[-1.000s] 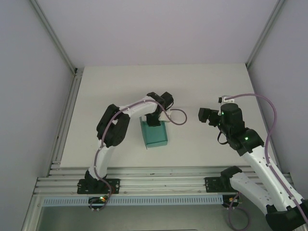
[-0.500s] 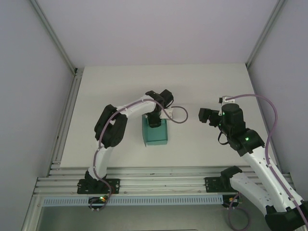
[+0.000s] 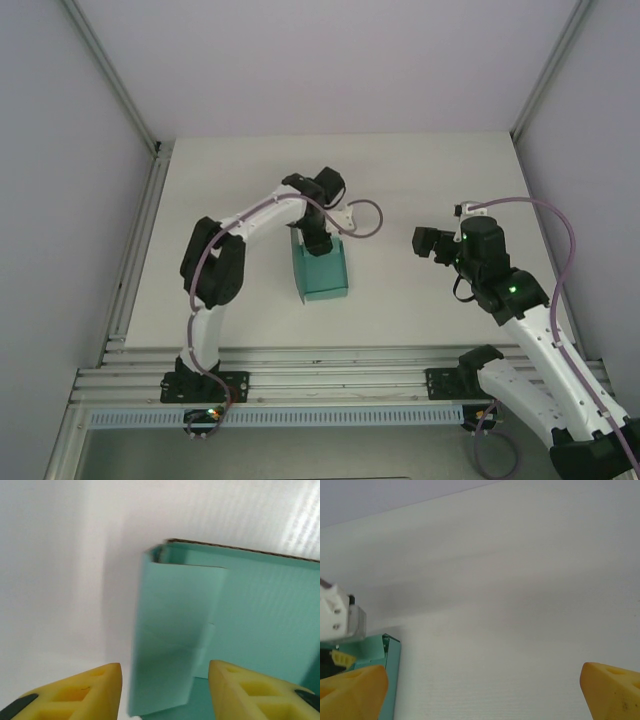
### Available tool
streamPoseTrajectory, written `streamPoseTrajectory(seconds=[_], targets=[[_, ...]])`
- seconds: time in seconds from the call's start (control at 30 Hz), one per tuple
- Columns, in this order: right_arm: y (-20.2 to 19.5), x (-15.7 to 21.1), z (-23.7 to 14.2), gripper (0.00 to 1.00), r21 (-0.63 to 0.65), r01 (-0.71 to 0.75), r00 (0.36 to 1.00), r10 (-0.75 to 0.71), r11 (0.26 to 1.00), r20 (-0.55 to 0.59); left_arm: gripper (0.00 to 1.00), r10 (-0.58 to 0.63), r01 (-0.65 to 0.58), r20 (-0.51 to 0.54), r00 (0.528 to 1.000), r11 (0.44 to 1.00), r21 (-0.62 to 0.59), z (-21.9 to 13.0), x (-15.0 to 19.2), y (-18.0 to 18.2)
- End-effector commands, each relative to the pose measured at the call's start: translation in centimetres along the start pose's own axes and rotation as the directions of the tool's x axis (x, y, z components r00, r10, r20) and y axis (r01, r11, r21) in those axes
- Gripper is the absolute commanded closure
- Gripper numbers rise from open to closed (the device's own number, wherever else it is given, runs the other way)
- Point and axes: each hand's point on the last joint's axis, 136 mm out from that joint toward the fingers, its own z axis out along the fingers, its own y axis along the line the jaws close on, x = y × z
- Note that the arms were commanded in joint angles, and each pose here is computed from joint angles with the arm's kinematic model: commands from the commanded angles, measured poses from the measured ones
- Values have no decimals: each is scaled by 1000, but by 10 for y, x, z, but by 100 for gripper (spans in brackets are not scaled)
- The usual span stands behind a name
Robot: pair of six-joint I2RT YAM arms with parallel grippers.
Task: Assemble paper box
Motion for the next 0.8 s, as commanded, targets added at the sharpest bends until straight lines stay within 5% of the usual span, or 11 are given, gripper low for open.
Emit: streamPoseTrajectory(seconds=[0.0,0.3,0.5,0.63,0.77], targets=[[-1,7,-2,0,-11,-6,1000,6,1000,-20,54,0,2,-13,1000,995,100,13,1,-4],[-5,10,-5,0,-4,-9,1000,9,1000,-14,65,-34,41,-36,999,975,219,29,6,-13],[-4,15,-3,0,-12,-17,999,16,1000,-29,95,-58,66,-53,997,983,169,39,4,-1],[2,22,-1,0,-47,-22,997,19,999,-69,100,-110,110,5,994,993,47,26,-5,21],[21,31,9,0,-131,-100,988,83,986,-130,100,-204,238,157,966,941,-239,-14,-19,68]])
